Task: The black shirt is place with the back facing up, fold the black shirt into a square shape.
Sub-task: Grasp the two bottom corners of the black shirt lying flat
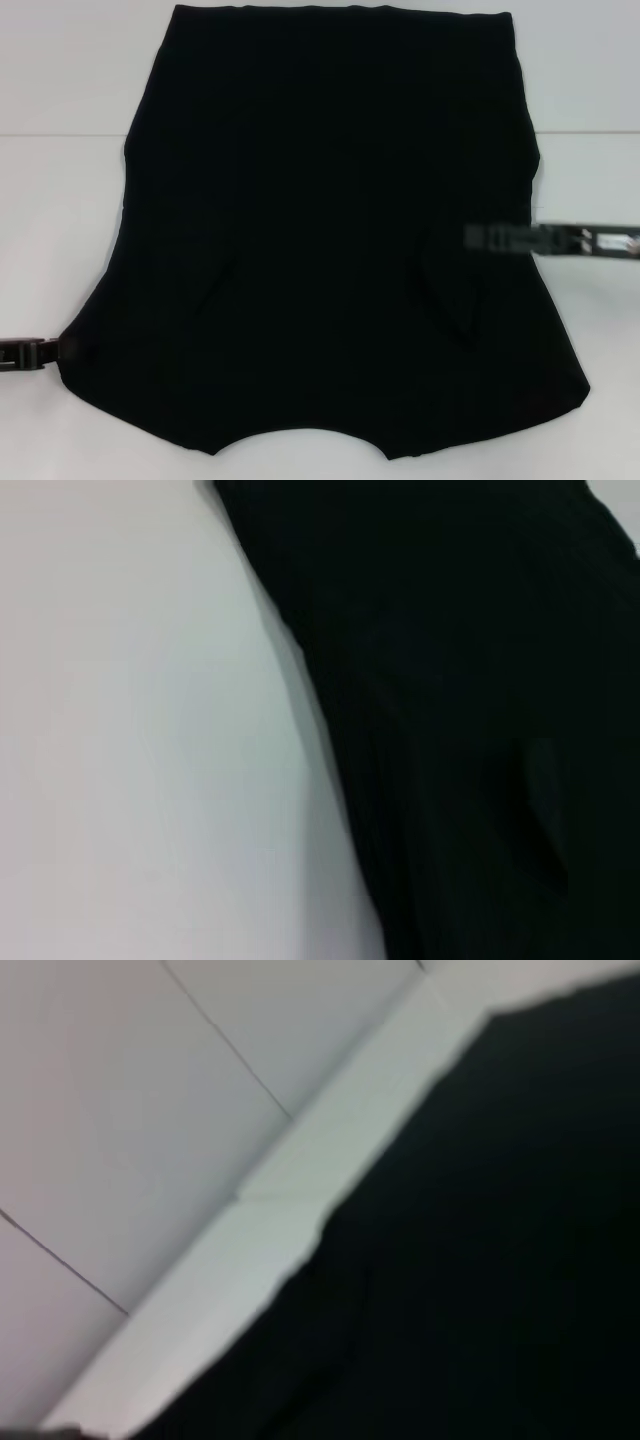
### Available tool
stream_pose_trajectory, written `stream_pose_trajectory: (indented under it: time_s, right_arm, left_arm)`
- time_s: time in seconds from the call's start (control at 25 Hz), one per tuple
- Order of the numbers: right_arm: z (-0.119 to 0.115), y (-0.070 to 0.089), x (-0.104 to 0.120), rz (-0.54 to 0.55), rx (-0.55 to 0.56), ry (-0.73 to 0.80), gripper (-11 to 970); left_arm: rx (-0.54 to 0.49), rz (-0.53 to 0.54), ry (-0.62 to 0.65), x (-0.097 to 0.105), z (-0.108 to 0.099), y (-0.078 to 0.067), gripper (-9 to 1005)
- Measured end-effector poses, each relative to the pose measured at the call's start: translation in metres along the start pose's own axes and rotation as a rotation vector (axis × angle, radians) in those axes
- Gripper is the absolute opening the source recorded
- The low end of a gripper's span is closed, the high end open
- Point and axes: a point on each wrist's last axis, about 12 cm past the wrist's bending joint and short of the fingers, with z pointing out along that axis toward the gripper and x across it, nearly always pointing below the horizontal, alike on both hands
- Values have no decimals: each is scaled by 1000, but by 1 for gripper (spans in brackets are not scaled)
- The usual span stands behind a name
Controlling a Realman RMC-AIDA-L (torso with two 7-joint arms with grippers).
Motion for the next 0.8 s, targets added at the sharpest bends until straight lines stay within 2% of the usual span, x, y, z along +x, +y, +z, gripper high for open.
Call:
stream_pose_trajectory:
  time_s: [0.12, 0.32, 0.56, 0.8]
  right_arm:
    - [-21, -9, 11, 60, 24, 45, 802]
    - [-60, -25, 27, 150, 92, 118, 799]
    - [-94, -35, 39, 225, 157, 201, 796]
    - [-91, -35, 46, 233, 170, 257, 792]
  left_arm:
    - [18, -6, -9, 1, 0, -2, 28]
    - [35, -21, -18, 3, -1, -3, 31]
    - [39, -33, -44, 4, -2, -3, 35]
    - [48, -33, -58, 3, -2, -4, 39]
